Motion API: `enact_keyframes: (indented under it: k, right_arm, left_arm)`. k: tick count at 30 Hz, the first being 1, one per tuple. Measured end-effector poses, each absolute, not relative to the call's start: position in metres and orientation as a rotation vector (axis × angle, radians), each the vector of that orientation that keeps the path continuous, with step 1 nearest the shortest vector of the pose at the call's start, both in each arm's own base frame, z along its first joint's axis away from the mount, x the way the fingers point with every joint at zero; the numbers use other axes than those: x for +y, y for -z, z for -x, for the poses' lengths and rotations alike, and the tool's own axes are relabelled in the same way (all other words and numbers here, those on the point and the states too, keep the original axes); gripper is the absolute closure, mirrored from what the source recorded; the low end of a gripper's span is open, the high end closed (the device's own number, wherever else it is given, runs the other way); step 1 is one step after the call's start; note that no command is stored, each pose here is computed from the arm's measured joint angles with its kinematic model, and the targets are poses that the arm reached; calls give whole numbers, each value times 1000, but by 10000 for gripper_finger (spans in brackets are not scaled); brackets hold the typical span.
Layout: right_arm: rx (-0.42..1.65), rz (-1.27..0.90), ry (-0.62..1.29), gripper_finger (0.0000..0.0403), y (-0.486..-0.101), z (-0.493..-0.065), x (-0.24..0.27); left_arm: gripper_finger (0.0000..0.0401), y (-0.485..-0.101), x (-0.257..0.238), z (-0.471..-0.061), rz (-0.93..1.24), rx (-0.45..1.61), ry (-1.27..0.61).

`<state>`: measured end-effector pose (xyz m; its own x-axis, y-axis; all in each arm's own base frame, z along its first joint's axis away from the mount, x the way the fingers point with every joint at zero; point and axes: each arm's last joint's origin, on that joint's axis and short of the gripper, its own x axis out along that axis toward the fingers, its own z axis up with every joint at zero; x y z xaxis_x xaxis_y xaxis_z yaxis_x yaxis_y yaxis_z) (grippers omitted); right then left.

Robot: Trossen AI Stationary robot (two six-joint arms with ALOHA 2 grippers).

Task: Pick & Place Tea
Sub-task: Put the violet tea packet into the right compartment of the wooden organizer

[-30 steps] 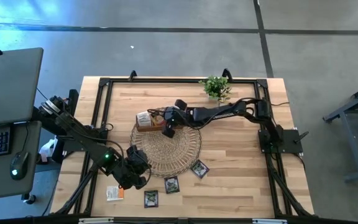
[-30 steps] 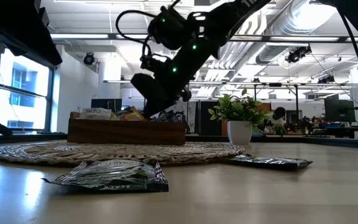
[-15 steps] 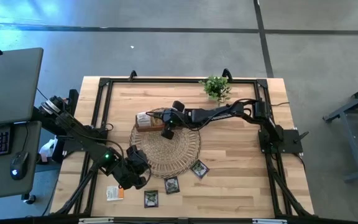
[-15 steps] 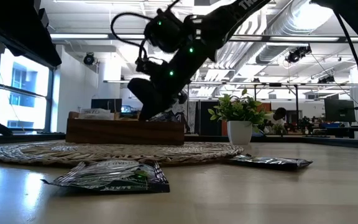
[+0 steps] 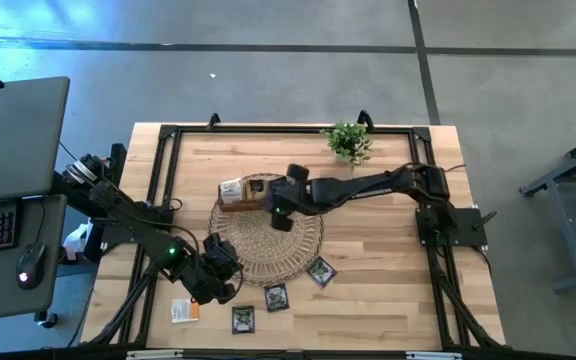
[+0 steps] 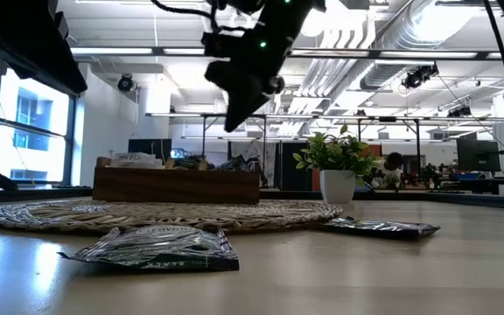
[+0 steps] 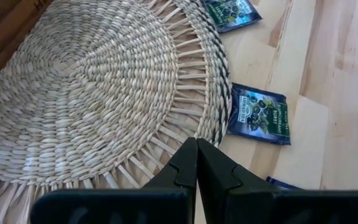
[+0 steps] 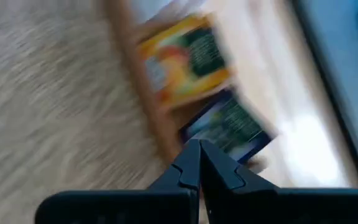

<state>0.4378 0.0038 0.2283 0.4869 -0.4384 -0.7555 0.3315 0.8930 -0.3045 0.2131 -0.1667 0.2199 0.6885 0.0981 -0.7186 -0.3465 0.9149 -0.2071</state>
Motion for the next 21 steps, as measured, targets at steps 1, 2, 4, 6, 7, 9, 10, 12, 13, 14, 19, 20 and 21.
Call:
enact_keyframes:
  k: [1,2,4,6,7,9,10,12,13,14,19,20,21]
  right_arm:
    - [974,118,450,403,-230,-435,10]
    - [989,108,429,403,-230,-432,16]
    - [1008,103,368,403,-234,-427,32]
    - [1021,116,301,403,-235,-424,50]
    - [1021,115,258,402,-237,-422,61]
    - [1034,115,167,401,-236,-418,83]
    - [1039,107,122,399,-236,-416,93]
    - [1060,94,59,393,-235,-409,113]
    - [1076,92,49,388,-234,-405,121]
    - [1095,90,46,381,-232,-401,128]
    - [1243,42,110,326,-213,-375,150]
    - [1262,33,118,313,-207,-370,152]
    - [1287,24,133,300,-200,-366,153]
  left_arm:
    - [398,-220,-167,-213,344,773,-253]
    - [398,-220,-167,-213,344,773,-253]
    - [398,-220,-167,-213,341,772,-256]
    - [398,-220,-167,-213,341,772,-256]
    - [398,-220,-167,-213,341,772,-256]
    - [398,-220,-167,-213,342,774,-254]
    - [398,-220,-167,-213,342,775,-253]
    - [398,-220,-167,-213,343,775,-253]
    - [398,-220,-167,-213,345,773,-252]
    - [398,-220,-167,-213,345,773,-252]
    - [398,-220,-167,-213,348,771,-250]
    - [398,-220,-167,-214,348,771,-250]
    - [398,-220,-167,-214,349,772,-250]
